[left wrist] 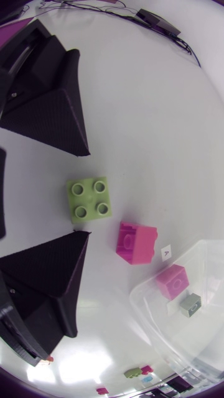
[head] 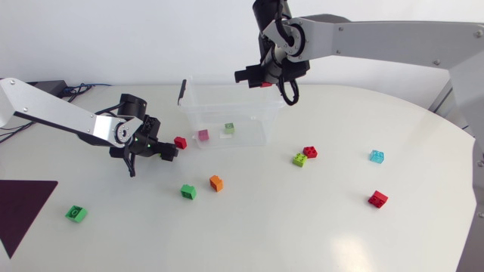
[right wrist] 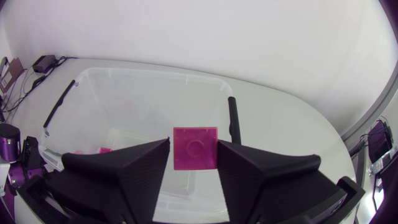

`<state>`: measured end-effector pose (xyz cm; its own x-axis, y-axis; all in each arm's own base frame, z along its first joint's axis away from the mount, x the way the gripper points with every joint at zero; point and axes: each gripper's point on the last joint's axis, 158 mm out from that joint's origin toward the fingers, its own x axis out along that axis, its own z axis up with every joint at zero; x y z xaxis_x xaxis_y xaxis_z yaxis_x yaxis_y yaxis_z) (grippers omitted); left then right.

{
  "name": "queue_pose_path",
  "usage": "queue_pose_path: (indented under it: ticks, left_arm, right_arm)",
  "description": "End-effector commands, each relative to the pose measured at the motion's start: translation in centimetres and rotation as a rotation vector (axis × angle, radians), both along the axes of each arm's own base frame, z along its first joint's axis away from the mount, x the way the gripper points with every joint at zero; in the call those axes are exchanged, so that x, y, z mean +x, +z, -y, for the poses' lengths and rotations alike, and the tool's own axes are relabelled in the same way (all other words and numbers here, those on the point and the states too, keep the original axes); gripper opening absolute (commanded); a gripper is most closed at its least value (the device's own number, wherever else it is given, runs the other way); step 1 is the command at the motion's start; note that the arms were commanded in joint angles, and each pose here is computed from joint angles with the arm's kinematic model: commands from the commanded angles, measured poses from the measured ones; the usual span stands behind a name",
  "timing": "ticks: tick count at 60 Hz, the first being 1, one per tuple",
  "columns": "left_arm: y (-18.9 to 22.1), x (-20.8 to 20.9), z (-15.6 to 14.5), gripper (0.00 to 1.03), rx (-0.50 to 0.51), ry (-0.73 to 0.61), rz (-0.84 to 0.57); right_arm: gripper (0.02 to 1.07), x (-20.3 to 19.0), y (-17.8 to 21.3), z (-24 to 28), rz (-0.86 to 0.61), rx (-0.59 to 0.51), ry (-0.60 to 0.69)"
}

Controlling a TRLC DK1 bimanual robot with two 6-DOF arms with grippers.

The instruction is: Pick up the duplo bricks and place them in the container

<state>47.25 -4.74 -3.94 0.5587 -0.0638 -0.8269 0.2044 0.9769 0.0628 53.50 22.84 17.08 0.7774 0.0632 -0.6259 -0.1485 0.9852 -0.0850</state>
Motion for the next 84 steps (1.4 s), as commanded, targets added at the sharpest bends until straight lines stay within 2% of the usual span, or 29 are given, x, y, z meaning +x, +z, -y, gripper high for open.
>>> queue_pose_path:
  ticks: [1,3,7,14,21,28,32,37,45,50,54,57,63,72,84]
  left_arm:
    - [-1.3,0.2,-0.3,0.60,-0.008,0.040,-0.026]
    - [-1.4,0.3,-0.3,0.53,-0.010,0.043,-0.026]
    - [-1.5,0.6,-0.2,0.33,-0.017,0.052,-0.025]
    - [-1.3,0.5,0.1,0.30,-0.023,0.054,-0.024]
    - [0.9,-0.2,0.6,0.29,-0.023,0.035,0.008]
    - [4.3,-1.3,1.7,0.28,-0.020,-0.007,0.062]
    - [8.1,-2.1,2.4,0.28,-0.021,-0.032,0.112]
    - [12.6,-2.5,3.2,0.28,-0.029,-0.056,0.172]
    - [17.1,-2.9,5.0,0.28,-0.047,-0.095,0.233]
    - [20.9,-2.5,7.1,0.28,-0.070,-0.134,0.294]
    - [22.3,-2.2,8.3,0.28,-0.082,-0.152,0.319]
    - [23.8,-1.7,10.3,0.28,-0.097,-0.185,0.345]
    - [24.6,-0.5,12.0,0.28,-0.111,-0.206,0.361]
    - [24.5,1.9,13.3,0.28,-0.121,-0.207,0.368]
    - [22.4,5.6,14.6,0.28,-0.131,-0.200,0.340]
  right_arm:
    - [0.95,0.5,0.3,-1.4,0.034,-0.030,0.019]
    - [0.98,0.5,0.4,-1.5,0.041,-0.036,0.017]
    - [1.02,0.5,1.1,-1.4,0.057,-0.032,0.013]
    - [1.02,-0.6,3.6,-0.6,0.086,-0.018,0.012]
    - [1.02,-2.4,6.5,1.7,0.121,-0.001,-0.002]
    - [1.02,-5.0,8.5,4.2,0.165,0.009,0.022]
    - [1.02,-6.4,9.1,5.4,0.186,0.050,0.046]
    - [1.02,-7.8,8.3,8.3,0.185,0.061,0.029]
    - [1.02,-8.9,6.3,12.2,0.132,0.025,0.005]
    - [1.02,-9.8,3.8,14.6,0.052,0.014,-0.008]
    - [1.02,-10.3,2.7,15.1,0.027,0.032,0.018]
    - [1.02,-10.7,1.0,15.9,0.015,0.021,0.035]
    - [1.02,-11.0,-1.0,17.7,-0.025,0.032,0.002]
    - [1.02,-11.2,-4.0,22.4,-0.074,0.044,-0.124]
    - [1.02,-11.7,-6.3,26.8,-0.114,0.061,-0.263]
